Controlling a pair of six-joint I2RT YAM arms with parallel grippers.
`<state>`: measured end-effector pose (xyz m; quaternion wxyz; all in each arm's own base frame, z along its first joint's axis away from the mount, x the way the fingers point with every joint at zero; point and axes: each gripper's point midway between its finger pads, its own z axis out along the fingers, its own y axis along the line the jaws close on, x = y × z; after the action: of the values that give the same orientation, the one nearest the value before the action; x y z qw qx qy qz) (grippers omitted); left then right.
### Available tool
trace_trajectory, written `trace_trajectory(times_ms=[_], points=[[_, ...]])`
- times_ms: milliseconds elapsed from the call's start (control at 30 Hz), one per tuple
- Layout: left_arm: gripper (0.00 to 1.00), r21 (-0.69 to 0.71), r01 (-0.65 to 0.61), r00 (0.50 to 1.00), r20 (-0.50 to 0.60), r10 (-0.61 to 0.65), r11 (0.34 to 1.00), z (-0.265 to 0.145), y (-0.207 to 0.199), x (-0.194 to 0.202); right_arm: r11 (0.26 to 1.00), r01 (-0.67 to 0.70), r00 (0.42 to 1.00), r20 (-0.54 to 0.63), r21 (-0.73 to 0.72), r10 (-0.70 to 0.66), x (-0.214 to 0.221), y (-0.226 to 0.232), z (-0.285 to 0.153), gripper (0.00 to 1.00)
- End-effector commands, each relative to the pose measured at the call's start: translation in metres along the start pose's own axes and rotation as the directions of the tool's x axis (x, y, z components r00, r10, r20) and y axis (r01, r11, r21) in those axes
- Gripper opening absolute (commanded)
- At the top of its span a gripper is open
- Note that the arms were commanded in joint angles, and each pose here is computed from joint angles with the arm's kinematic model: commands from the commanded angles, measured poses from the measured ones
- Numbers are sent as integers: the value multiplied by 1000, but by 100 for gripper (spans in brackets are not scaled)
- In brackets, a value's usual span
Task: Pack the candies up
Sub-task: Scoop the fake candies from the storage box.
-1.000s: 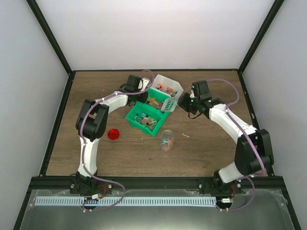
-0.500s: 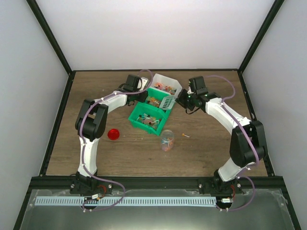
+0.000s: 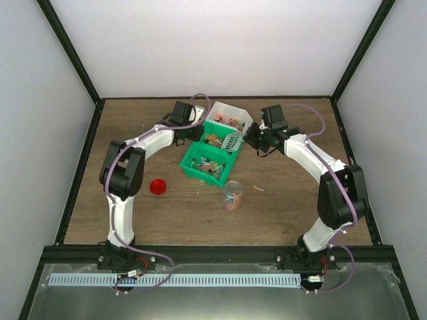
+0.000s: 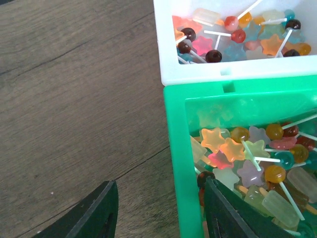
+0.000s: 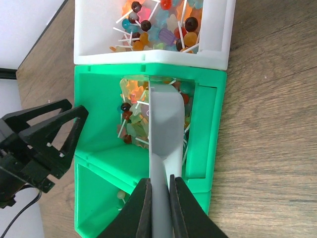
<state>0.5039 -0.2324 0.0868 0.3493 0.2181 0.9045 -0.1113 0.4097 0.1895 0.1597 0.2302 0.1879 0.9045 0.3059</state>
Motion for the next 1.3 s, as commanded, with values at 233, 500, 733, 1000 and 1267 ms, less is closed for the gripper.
trace_trajectory(times_ms=[233, 500, 733, 1000, 1267], points=[[26, -12, -14, 1000, 26, 14, 1000, -17, 1, -10, 999, 19, 998, 66, -30, -17, -23, 17, -5, 1], [39, 12, -24, 1000, -14, 24, 1000, -4, -3, 2, 999, 23, 998, 54, -43, -21, -22, 21, -5, 1], [28, 18, -24, 1000, -12, 24, 1000, -4, -4, 1, 1000, 20, 998, 65, -18, -19, -26, 18, -4, 1], [9, 38, -27, 999, -20, 28, 999, 0, -7, 5, 1000, 3, 998, 59, 17, -4, -28, 14, -1, 1], [4, 59, -27, 999, -22, 28, 998, 2, -10, 5, 997, -21, 999, 32, 76, 19, -31, 7, 11, 1]])
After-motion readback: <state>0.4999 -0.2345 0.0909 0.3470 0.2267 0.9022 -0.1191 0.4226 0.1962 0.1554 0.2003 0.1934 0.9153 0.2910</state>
